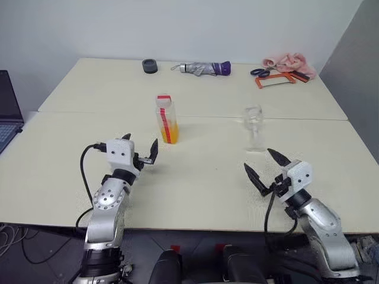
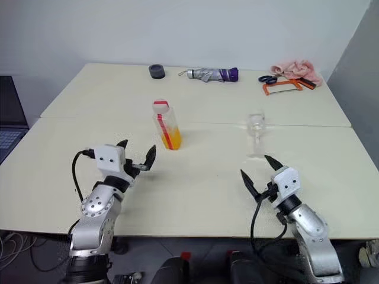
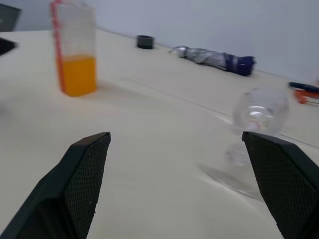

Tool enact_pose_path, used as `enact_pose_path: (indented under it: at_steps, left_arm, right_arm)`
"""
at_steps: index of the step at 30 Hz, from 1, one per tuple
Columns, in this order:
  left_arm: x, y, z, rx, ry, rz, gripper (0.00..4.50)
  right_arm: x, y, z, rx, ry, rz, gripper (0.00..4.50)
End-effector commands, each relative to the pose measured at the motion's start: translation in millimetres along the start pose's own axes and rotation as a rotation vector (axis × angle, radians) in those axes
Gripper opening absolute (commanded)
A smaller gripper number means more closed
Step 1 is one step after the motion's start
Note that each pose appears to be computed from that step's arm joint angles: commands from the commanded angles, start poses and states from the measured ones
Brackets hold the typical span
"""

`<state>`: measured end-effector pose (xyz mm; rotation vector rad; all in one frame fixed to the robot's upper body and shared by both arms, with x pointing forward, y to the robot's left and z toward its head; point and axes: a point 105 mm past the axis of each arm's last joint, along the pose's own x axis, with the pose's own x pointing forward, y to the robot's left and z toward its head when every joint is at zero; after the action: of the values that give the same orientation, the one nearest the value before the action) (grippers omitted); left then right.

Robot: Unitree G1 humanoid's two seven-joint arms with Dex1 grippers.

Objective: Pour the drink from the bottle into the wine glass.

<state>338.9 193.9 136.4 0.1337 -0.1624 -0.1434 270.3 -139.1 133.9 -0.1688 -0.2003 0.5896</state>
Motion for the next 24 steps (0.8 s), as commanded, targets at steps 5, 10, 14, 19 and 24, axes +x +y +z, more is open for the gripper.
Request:
enact_pose_path:
  at_steps: [5,10,14,19,24]
  left_arm:
    - [21,-22,9,-0.042,-0.01,-0.045,4.47]
    - [29,-29,10,-0.082,-0.008,-0.048,4.47]
    - [35,-30,12,-0.09,-0.013,-0.039,4.47]
    - [44,-29,17,-0.096,-0.021,-0.037,4.47]
    - [53,-29,24,-0.099,-0.031,-0.036,4.47]
  right_arm:
    - [9,14,13,-0.035,-0.024,0.147,4.5]
    - [8,16,7,-0.047,-0.017,0.168,4.5]
    - [9,20,5,-0.036,-0.016,0.204,4.5]
    - [8,21,-1,-0.045,-0.004,0.242,4.5]
    - [9,22,-2,-0.05,-0.009,0.249,4.5]
